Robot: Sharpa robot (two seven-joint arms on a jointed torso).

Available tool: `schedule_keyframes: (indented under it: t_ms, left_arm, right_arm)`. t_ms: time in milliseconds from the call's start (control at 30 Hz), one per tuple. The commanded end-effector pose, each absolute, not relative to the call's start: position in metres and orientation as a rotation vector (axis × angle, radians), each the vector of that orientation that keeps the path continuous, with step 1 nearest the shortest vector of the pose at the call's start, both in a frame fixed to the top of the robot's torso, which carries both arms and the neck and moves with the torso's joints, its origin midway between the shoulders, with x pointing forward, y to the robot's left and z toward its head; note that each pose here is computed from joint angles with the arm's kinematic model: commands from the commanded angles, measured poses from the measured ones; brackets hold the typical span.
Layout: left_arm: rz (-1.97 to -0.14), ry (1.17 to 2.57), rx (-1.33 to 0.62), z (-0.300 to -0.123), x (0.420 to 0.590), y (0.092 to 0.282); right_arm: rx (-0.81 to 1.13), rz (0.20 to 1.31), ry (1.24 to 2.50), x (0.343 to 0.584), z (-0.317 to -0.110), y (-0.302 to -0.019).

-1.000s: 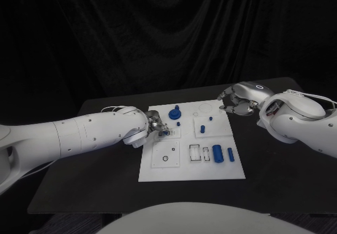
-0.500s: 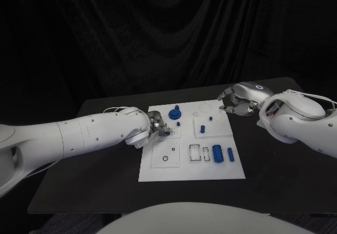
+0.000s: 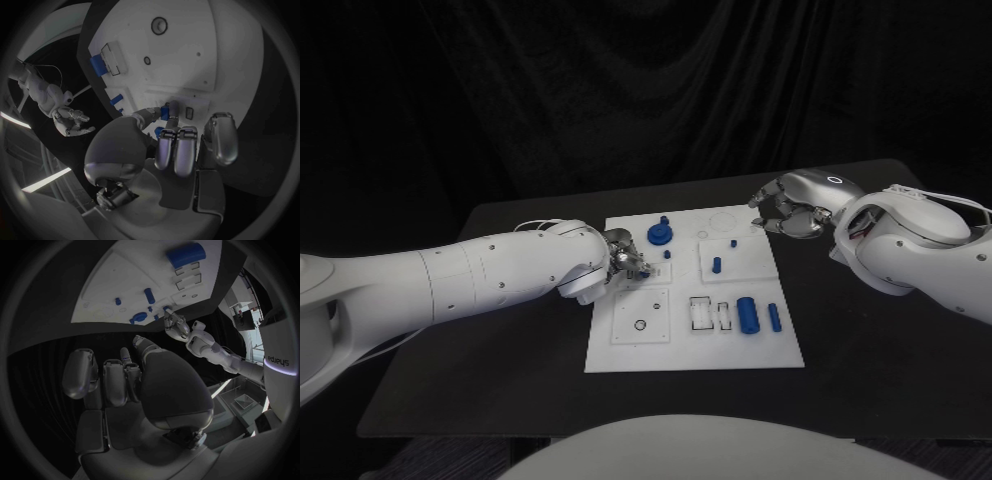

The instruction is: Assemble the parts on the task board

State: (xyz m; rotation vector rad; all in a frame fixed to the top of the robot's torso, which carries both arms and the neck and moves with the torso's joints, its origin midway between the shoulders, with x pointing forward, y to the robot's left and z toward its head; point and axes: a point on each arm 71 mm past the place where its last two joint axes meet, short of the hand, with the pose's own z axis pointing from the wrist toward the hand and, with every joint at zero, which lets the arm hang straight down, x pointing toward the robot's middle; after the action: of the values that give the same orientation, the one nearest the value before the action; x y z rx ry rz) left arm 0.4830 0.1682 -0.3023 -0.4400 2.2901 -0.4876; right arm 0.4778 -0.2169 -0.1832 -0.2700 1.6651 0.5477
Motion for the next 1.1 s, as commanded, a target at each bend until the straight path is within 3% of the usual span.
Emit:
schedule_keyframes:
  t_ms: [33,1100]
  left_arm:
    - [-0.487,2.333,-0.435,-0.3086,0.4781,0.1668]
    - [-0.519,2.323,-0.426,-0.3077,0.4767,0.1706]
  right_arm:
    - [-0.25,0.535,1.682,0.4779,-0.1852,-0.2182]
    - [-0.246,0.53,1.694,0.4774,-0.1881,-0.2195]
